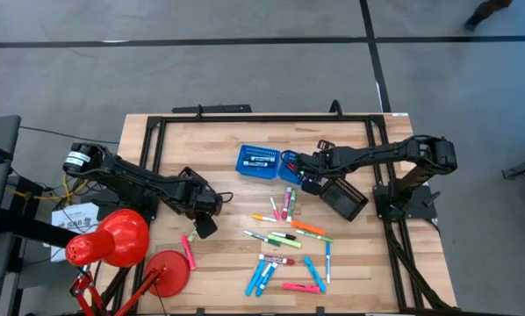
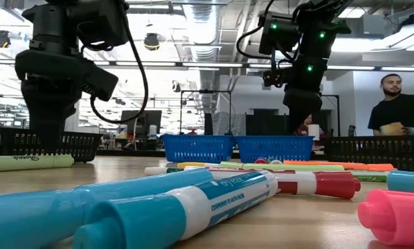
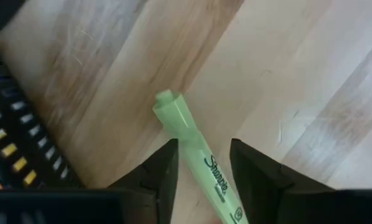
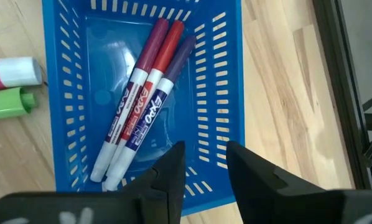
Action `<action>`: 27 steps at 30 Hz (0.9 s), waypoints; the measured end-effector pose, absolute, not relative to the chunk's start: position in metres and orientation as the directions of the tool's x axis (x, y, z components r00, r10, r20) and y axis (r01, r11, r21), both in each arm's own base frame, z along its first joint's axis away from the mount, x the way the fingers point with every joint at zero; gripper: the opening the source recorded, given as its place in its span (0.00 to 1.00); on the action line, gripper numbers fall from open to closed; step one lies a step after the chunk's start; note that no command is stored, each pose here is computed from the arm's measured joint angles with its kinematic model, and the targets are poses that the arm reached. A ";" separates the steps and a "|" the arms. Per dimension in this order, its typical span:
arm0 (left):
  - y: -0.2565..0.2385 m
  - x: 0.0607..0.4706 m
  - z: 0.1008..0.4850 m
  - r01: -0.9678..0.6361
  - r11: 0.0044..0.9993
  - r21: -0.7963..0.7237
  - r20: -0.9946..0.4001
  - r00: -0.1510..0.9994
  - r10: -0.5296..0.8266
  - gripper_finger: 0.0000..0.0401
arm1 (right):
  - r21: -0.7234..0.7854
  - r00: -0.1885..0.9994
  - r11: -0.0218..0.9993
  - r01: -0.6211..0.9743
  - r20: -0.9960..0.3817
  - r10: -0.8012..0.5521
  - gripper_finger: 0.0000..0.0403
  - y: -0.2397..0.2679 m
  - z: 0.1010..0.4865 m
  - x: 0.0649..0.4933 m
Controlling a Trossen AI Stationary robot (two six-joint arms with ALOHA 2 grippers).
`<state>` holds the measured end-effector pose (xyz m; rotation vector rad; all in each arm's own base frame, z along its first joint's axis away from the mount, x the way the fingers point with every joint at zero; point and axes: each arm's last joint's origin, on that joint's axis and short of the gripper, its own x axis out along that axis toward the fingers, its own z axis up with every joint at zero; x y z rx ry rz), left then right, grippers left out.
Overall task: Pick & Place Markers
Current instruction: Put the light green highlighter into the right black bin
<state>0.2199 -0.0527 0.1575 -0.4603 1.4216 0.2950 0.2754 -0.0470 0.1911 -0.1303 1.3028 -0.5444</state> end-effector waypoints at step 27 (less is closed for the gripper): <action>-0.051 0.264 0.180 -0.334 0.935 -0.118 -0.807 0.581 0.106 0.14 | -0.379 0.379 0.917 0.123 -0.836 -0.396 0.27 0.015 0.241 0.302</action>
